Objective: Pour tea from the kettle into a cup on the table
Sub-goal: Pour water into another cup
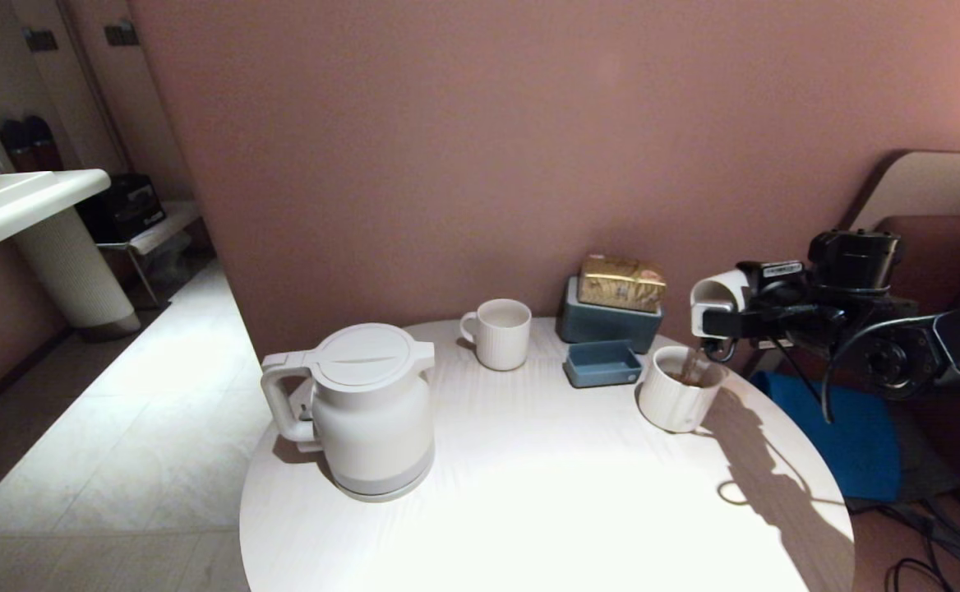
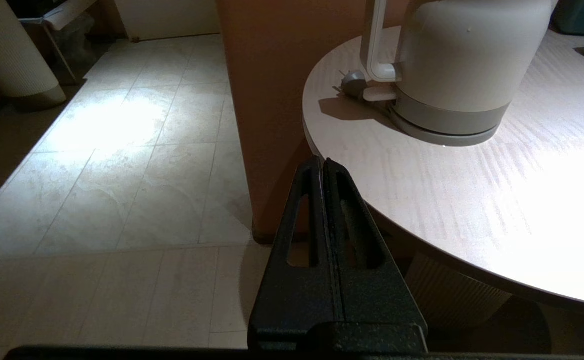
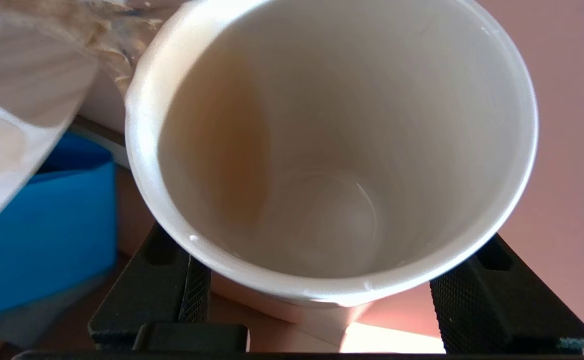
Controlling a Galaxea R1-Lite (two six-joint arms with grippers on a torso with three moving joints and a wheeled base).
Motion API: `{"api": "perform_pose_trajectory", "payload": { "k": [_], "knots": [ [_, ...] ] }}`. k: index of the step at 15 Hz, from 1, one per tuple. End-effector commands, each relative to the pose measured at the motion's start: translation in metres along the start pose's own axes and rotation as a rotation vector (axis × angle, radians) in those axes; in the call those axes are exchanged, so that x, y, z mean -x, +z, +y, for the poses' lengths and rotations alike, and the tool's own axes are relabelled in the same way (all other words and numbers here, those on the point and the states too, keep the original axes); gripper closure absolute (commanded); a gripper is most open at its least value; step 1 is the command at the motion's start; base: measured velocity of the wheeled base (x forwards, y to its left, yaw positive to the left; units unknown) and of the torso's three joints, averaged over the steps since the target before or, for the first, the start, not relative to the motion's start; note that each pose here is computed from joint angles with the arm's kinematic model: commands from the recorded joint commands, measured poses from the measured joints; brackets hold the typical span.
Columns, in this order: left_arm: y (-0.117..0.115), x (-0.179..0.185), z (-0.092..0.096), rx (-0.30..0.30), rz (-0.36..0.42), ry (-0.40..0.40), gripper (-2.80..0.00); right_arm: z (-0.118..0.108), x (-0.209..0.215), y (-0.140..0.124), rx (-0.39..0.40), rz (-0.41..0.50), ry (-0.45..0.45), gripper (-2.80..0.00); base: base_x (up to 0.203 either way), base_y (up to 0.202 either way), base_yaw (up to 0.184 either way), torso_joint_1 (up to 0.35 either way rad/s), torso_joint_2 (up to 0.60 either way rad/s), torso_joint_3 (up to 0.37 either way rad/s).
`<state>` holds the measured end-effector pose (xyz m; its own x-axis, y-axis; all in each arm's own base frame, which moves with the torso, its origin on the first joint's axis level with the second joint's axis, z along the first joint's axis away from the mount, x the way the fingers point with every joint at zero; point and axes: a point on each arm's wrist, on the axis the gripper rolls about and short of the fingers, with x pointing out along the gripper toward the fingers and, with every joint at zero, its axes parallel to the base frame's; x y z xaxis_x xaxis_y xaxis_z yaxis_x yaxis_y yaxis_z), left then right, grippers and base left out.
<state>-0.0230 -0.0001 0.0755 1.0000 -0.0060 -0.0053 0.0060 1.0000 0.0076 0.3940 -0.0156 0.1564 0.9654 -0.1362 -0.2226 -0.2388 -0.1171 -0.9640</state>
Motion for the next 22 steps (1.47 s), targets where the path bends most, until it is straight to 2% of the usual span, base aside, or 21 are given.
{"api": "perform_pose_trajectory", "payload": {
  "k": [1,9,16,18,22],
  "knots": [
    [0.0,0.0,0.0,0.0,0.001,0.0,0.0,0.0,0.0,0.0,0.026,0.0,-0.005,0.0,0.0,0.0,0.0,0.0,0.0,0.0],
    [0.0,0.0,0.0,0.0,0.001,0.0,0.0,0.0,0.002,0.011,0.071,-0.025,-0.018,0.0,0.0,0.0,0.0,0.0,0.0,0.0],
    [0.0,0.0,0.0,0.0,0.001,0.0,0.0,0.004,0.003,0.012,0.063,-0.028,-0.018,0.0,0.0,0.0,0.0,0.0,0.0,0.0],
    [0.0,0.0,0.0,0.0,0.001,0.0,0.0,0.005,0.003,0.011,0.01,-0.028,-0.012,0.0,0.0,0.0,0.0,0.0,0.0,0.0],
    [0.0,0.0,0.0,0.0,0.001,0.0,0.0,0.011,0.004,0.008,-0.201,-0.021,0.016,0.0,0.0,0.0,0.0,0.0,0.0,0.0]
  ]
}}
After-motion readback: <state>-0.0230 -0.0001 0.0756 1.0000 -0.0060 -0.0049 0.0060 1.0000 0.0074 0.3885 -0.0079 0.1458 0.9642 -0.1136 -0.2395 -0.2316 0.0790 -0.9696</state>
